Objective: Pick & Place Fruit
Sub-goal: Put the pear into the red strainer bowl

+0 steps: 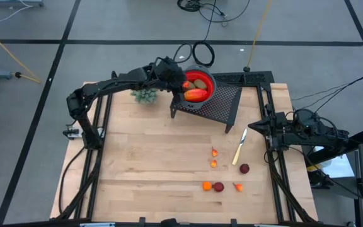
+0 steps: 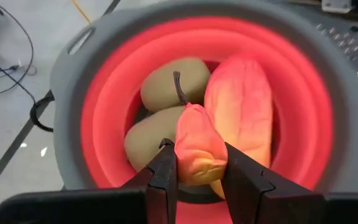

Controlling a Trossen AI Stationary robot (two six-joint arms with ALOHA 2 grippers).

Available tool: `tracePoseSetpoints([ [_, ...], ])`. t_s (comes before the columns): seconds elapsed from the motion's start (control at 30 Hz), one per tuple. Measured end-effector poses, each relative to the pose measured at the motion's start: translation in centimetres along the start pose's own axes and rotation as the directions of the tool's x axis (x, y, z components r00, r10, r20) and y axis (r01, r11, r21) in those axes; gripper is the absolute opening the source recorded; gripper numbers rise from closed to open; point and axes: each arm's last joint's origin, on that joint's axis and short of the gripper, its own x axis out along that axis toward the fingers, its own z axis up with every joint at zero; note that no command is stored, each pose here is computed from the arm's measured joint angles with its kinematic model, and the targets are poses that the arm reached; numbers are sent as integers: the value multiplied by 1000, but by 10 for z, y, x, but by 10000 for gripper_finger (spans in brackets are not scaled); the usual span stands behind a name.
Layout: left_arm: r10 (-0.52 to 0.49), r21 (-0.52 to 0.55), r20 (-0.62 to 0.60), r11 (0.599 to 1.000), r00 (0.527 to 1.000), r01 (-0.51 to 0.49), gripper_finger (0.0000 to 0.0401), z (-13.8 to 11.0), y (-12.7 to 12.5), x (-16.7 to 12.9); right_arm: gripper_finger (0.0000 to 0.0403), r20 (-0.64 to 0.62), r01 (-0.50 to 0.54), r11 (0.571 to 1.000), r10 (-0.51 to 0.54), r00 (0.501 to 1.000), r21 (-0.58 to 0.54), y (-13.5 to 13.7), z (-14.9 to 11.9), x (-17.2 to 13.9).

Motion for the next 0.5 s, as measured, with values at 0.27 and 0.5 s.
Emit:
tracePoseSetpoints([
  [0.27,-7,8,-1,1000,1000,7,92,13,-1,-16,0,0,0,1000,0,1000,0,0,0,0],
  [0.5,-39,-19,-62,999,997,38,92,7,-3,-13,0,0,-3,1000,3,1000,3,0,0,0],
])
